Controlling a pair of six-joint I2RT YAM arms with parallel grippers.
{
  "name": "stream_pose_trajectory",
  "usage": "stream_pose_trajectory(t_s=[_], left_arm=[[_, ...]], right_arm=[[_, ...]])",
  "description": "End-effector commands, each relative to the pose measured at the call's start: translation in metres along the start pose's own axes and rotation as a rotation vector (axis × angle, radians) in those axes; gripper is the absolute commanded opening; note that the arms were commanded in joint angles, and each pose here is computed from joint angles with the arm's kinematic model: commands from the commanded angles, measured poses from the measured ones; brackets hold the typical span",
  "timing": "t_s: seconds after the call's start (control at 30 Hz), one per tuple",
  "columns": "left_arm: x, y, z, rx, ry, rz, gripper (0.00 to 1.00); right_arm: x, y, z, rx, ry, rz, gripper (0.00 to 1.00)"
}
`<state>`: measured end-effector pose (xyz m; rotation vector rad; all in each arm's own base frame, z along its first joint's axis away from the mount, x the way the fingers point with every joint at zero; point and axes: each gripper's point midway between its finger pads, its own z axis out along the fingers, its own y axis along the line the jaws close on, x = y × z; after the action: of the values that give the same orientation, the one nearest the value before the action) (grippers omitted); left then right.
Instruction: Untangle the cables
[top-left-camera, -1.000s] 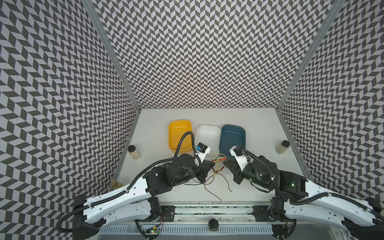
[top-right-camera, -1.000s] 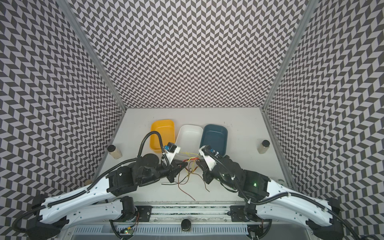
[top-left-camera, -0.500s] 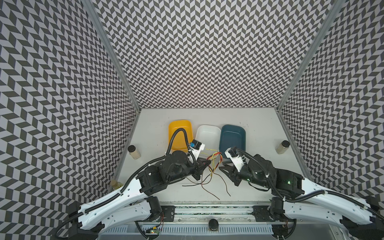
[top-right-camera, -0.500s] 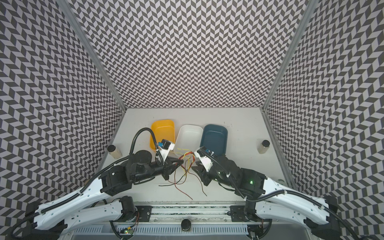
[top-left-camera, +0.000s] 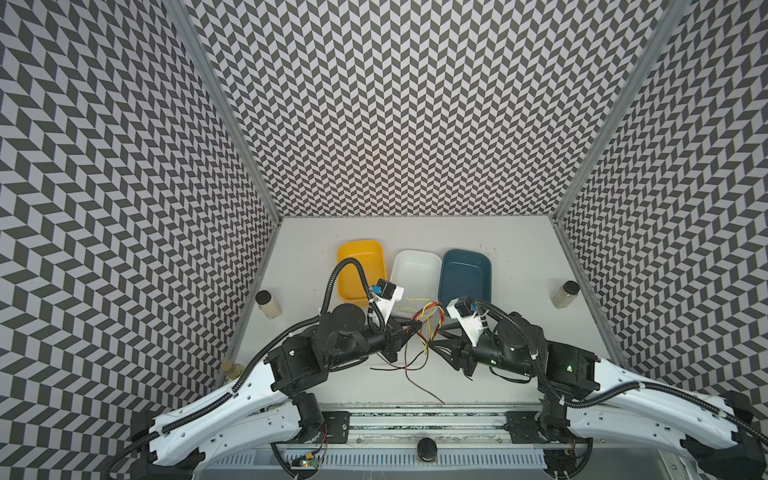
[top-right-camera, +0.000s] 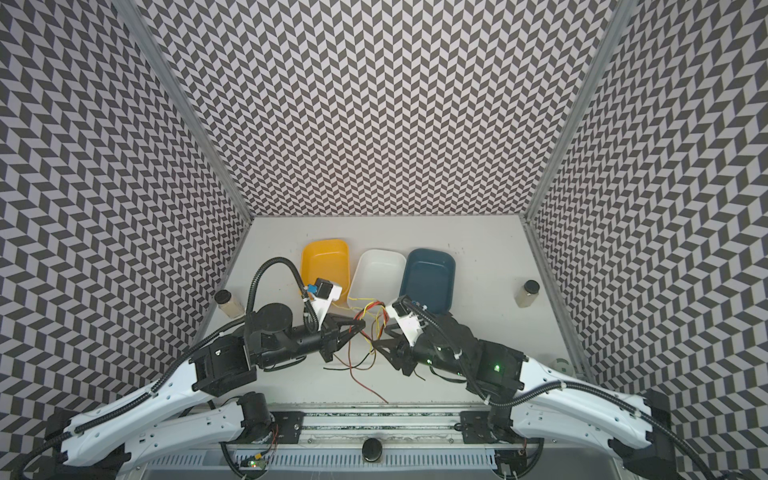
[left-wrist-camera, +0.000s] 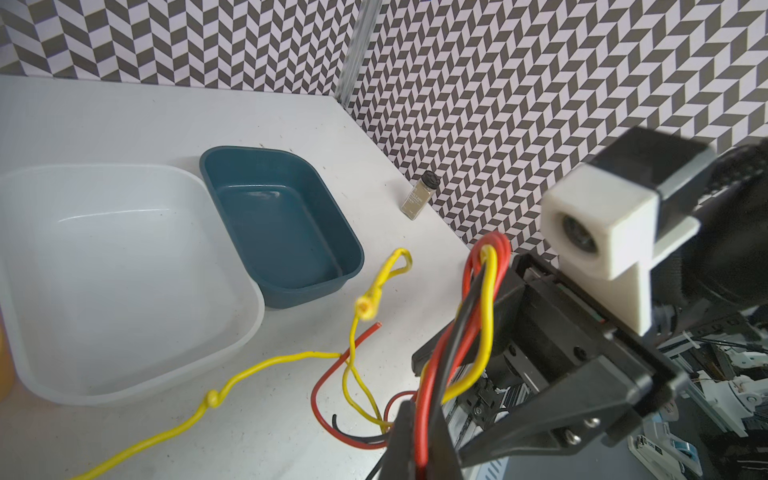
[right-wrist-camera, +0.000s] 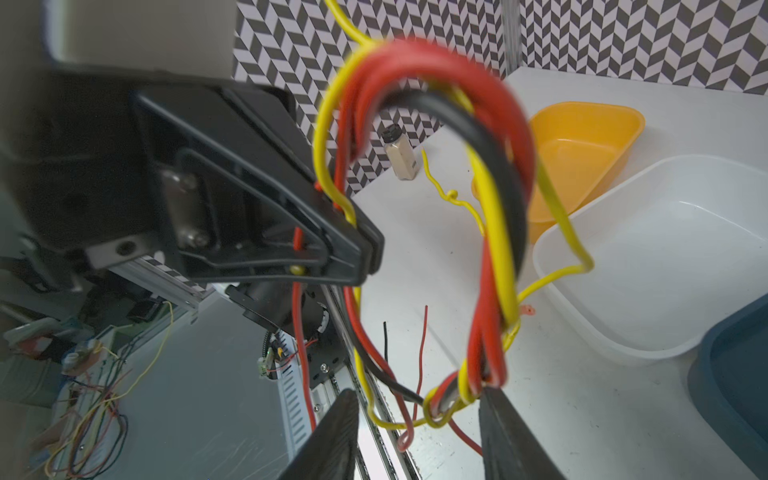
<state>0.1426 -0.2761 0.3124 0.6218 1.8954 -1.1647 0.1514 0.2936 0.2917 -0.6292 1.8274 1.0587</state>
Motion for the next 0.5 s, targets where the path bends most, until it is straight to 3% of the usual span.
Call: stream_pose_trajectory(t_s=[0.0,0.1,0.23,0.3,0.37,0.47], left_arm=[[-0.008,-0.008,-0.005,0.035,-0.044,-0.011,0.00],[-0.012,-0.014,-0.007,0.065,-0.059,-0.011,0.00],[-0.014,-0.023,-0.010,0.117,-0.077,-0.007,0.00],[-0.016,-0.026,-0.014,0.126,-0.094,0.001,0.00],[-0.019,-0.023,-0.021,0.103,-0.108,0.013,0.00],[-0.020,-0.015,-0.034,0.040,-0.121,0.046,0.00]], right_arm=[[-0.022,0.000,-0.002,0.005,-0.110,0.028,0.46],[-0.011,-0.021,0.009,0.118,-0.067,0.044,0.34],[-0.005,-0.021,0.021,0.120,-0.032,0.036,0.29],[-0.004,-0.030,0.020,0.179,-0.014,0.029,0.09],[-0.008,-0.043,0.012,0.271,-0.009,0.017,0.00],[-0.012,-0.068,-0.007,0.416,-0.053,0.002,0.00]])
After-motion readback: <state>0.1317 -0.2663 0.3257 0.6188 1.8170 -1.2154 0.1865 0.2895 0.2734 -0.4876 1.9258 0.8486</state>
